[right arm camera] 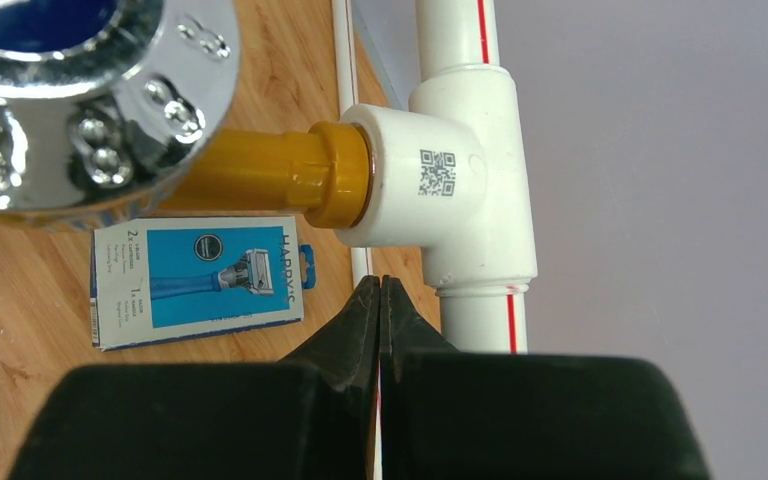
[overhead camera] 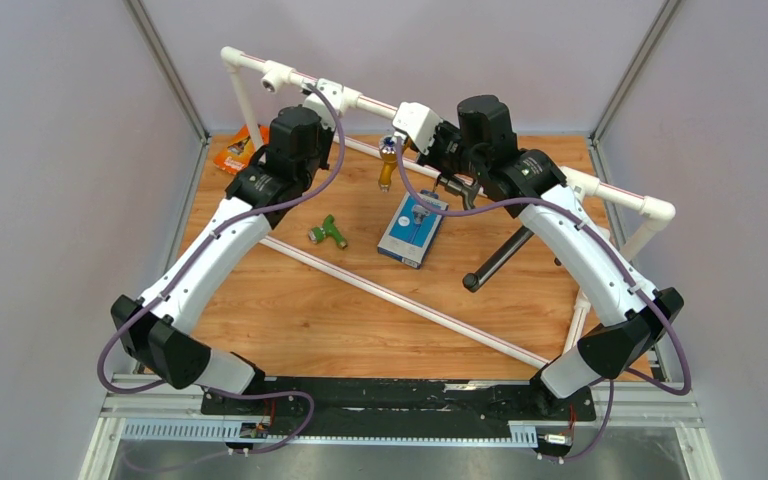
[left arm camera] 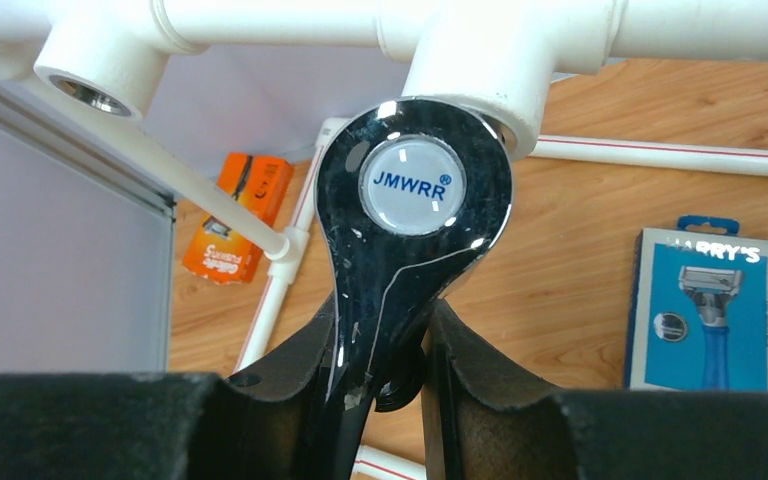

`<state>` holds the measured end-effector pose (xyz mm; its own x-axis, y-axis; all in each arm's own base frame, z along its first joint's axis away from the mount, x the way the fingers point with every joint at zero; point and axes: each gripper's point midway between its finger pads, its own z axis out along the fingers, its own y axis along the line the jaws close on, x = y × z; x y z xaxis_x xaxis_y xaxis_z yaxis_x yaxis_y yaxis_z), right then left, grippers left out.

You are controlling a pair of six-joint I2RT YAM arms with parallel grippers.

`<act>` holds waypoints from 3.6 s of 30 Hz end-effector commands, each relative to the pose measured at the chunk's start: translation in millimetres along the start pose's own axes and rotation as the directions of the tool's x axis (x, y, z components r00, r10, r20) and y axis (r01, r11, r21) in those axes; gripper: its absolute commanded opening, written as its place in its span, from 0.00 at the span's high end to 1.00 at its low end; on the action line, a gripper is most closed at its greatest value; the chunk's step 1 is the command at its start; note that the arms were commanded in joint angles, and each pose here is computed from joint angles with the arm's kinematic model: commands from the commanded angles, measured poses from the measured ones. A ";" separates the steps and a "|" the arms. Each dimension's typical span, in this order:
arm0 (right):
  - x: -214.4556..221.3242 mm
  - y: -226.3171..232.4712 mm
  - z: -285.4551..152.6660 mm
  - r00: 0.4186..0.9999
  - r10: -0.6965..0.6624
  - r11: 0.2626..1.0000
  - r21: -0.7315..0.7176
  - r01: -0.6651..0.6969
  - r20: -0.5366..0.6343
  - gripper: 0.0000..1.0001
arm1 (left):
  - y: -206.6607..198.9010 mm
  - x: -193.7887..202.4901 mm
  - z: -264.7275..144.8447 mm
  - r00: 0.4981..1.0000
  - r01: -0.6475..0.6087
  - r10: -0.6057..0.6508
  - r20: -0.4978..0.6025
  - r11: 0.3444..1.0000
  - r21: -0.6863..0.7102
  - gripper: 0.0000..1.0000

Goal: Install the water faucets

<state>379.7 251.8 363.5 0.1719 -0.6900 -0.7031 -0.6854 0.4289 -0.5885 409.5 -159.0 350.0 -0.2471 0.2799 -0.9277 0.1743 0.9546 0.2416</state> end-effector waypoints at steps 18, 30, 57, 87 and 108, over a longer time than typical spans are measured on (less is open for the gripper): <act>30.2 71.2 9.4 0.995 -0.003 0.969 -0.247 -0.021 -0.098 1.00 | -44.4 -31.8 0.9 0.970 -0.140 0.105 0.220 0.979 0.149 1.00; 28.7 69.9 8.7 0.995 0.000 0.970 -0.241 -0.024 -0.097 1.00 | -43.0 -46.1 -25.2 0.717 0.695 -0.646 -0.262 0.633 0.341 1.00; 27.6 71.3 9.2 0.996 0.006 0.969 -0.246 -0.028 -0.091 1.00 | -63.1 -100.4 -52.9 -0.008 0.902 -0.765 -0.644 -0.283 0.325 1.00; 25.7 73.2 9.6 0.997 0.009 0.966 -0.257 -0.029 -0.082 1.00 | -84.2 -53.8 -6.1 0.359 0.911 -0.822 -0.443 0.205 0.359 1.00; 21.1 73.6 8.3 0.998 0.005 0.965 -0.260 -0.022 -0.065 1.00 | -71.7 -58.1 12.1 0.758 0.629 -0.651 -0.045 0.712 0.311 1.00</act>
<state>385.5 241.1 363.4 0.1635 -0.6973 -0.6979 -0.6706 0.4402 -0.5970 405.9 -216.9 346.8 -0.4924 -0.5292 -0.6911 0.0658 0.7691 -0.6358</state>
